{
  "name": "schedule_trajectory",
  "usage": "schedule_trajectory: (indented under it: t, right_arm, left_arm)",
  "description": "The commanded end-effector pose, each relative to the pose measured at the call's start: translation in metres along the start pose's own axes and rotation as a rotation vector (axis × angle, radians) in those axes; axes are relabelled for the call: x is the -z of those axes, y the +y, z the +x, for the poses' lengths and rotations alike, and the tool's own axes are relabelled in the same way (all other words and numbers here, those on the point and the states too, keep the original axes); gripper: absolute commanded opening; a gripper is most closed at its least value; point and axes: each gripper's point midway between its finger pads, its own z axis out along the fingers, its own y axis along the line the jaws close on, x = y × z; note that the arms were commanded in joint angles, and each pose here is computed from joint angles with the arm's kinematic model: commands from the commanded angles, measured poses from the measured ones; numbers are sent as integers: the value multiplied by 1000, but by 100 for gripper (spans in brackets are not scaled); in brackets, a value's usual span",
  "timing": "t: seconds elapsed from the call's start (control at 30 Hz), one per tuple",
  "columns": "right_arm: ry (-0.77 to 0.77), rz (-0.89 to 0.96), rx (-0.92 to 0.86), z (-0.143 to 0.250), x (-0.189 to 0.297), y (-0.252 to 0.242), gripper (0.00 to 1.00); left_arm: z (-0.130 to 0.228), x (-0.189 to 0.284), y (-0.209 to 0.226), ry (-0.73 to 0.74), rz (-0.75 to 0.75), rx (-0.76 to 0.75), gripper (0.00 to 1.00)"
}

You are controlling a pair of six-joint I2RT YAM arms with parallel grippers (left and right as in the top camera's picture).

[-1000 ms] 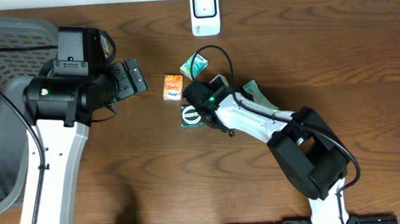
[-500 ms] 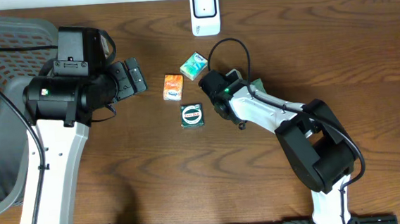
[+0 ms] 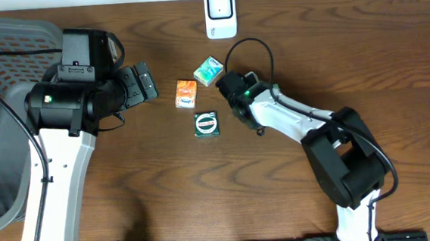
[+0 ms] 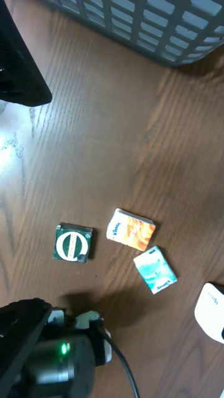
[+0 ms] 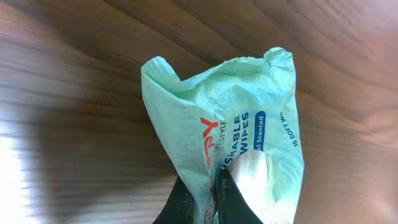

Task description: Scan the item barcode

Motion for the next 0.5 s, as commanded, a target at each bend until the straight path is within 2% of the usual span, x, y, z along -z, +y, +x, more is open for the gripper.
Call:
schedule_trajectory:
  t: [0.0,0.37,0.47]
  right_arm:
    - [-36,-315,-73,-21,30,30,1]
    - [-94,-998,-294,-54,88,10,1]
    - [-104,-1123,-325,-55,93,0,1]
  left_arm:
    - [-4,3,1,-12,-4,-3,98]
    - [-4,3,1,-12,-4,-3,98]
    - [-4,3,1,-12,-4,-3,98]
